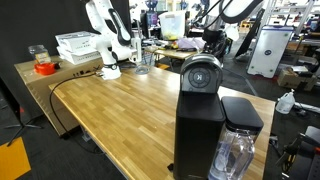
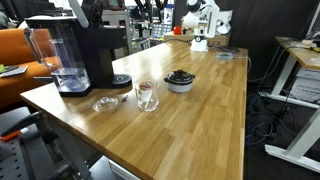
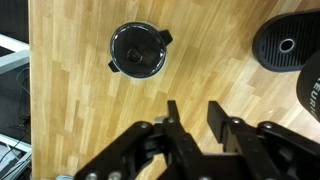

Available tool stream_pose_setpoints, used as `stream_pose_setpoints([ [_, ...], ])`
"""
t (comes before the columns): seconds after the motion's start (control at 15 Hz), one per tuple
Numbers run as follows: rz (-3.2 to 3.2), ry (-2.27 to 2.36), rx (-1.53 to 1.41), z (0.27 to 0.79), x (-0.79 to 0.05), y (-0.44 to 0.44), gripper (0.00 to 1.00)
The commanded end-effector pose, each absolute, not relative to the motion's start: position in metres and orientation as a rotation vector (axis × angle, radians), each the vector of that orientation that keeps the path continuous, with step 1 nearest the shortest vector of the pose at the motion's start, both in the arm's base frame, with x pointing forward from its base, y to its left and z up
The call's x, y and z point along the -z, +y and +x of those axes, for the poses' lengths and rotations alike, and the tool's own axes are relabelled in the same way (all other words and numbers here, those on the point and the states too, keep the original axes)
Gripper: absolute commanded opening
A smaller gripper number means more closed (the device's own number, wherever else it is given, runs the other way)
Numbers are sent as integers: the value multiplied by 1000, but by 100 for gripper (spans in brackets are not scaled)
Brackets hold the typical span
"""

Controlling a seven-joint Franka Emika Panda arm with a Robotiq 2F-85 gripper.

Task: Close the top compartment of the coffee maker.

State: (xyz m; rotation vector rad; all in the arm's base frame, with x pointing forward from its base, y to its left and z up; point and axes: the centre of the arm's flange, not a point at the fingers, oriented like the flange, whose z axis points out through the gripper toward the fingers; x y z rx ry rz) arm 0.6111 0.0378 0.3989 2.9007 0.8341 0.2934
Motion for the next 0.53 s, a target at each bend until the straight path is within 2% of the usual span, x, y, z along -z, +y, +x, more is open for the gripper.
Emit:
stream_pose_setpoints([
  [0.0,2925,845,-342,605,-408,43,8],
  [0.07,2933,844,-352,605,-411,45,0],
  [0.47,2966,840,-410,597,-430,59,0],
])
